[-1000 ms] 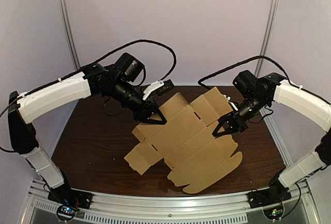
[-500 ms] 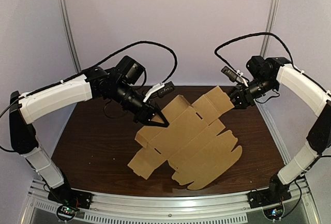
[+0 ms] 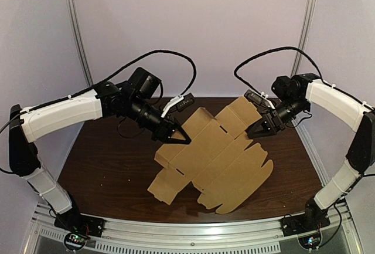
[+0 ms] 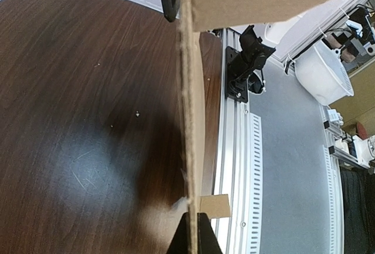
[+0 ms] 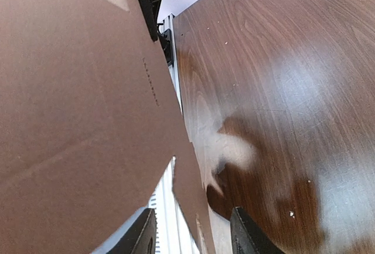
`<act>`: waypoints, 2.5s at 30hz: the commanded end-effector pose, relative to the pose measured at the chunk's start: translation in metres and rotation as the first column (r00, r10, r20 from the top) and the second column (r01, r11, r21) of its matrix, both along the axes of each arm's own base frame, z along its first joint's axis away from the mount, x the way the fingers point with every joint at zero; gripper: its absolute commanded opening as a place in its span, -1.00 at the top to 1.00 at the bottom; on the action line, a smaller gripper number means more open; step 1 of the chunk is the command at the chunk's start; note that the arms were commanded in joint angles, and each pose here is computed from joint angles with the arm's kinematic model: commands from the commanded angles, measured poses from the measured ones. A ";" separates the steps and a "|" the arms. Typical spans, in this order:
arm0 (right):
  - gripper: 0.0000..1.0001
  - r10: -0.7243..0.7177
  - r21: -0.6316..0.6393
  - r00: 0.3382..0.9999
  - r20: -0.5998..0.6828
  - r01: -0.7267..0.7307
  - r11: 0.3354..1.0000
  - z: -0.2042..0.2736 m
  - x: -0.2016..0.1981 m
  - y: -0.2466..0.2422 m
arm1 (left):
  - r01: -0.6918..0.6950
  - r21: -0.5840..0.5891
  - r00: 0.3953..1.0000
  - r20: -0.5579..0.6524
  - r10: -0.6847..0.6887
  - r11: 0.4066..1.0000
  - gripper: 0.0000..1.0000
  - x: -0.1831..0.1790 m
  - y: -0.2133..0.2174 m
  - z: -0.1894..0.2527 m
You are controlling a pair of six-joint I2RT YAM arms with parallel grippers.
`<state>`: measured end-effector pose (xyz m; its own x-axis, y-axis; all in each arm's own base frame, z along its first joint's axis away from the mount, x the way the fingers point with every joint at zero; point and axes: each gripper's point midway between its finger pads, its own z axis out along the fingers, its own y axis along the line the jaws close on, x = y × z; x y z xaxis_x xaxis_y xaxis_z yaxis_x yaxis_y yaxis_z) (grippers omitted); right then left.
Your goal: Fold the paper box
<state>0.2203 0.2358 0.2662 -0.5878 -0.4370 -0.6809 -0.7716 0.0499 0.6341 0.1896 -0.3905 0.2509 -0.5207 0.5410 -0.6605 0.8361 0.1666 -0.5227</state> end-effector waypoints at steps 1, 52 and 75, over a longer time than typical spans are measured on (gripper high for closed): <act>0.10 0.056 -0.024 0.994 -0.093 -0.059 0.998 0.000 -0.031 0.001 | -0.044 -0.079 0.998 0.049 0.048 0.996 1.00 0.013 -0.003 0.020; 0.07 0.076 0.086 0.955 -0.287 -0.054 0.995 0.014 -0.016 0.005 | -0.088 -0.104 0.995 0.040 0.093 0.991 1.00 0.026 -0.001 0.015; -0.05 0.084 0.081 0.970 -0.230 -0.067 0.994 0.024 -0.042 -0.004 | -0.118 -0.113 0.991 0.042 0.123 0.987 1.00 0.036 0.003 0.016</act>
<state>0.2353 0.2462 0.2851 -0.3939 -0.3316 -0.8573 -0.8803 -0.1321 0.4556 0.2178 -0.3882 0.2548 -0.5587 0.4418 -0.7019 0.8251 0.2104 -0.5244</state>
